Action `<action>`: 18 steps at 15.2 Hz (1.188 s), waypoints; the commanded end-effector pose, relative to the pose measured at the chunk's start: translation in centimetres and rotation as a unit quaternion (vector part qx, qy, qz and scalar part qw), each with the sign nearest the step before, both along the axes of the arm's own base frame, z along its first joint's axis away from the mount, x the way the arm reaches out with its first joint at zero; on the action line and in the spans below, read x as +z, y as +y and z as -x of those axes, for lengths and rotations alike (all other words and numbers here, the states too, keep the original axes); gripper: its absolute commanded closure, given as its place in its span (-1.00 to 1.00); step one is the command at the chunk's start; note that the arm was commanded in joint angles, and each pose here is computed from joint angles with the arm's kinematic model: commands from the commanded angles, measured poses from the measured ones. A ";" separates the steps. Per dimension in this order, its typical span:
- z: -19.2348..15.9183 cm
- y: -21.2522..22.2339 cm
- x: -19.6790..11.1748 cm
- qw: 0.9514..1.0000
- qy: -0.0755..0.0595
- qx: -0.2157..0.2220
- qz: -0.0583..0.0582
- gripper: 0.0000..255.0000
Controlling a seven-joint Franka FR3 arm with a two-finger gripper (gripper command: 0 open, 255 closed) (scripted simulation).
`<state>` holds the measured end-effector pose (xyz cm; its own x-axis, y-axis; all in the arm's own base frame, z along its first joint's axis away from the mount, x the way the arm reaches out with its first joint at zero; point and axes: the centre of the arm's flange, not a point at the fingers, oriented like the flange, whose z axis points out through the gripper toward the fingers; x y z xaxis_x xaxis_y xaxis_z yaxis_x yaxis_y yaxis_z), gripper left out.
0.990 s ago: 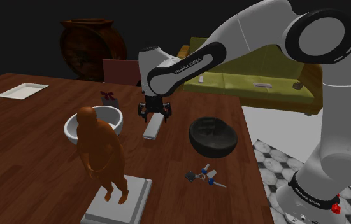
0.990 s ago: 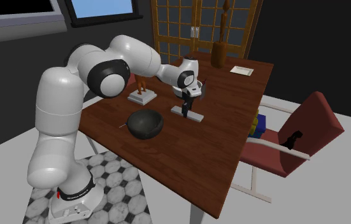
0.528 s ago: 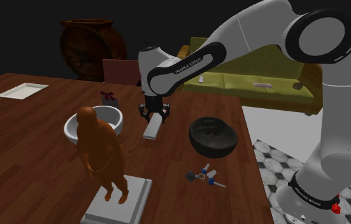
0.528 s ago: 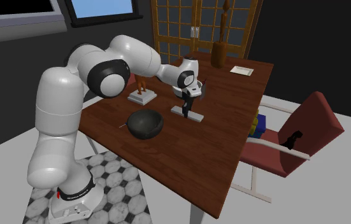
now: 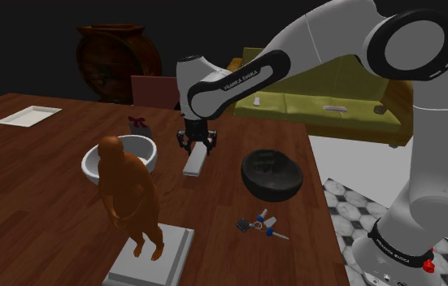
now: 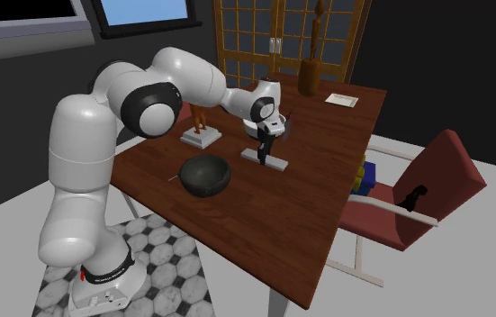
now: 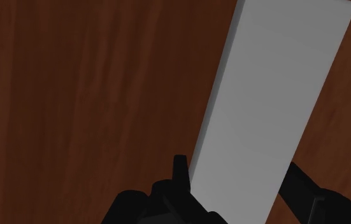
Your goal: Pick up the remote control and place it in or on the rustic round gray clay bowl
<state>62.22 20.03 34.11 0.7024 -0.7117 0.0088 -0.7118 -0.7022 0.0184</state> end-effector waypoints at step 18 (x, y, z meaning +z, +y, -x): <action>0.0 0.0 10.0 1.000 0.000 0.000 0.000 1.00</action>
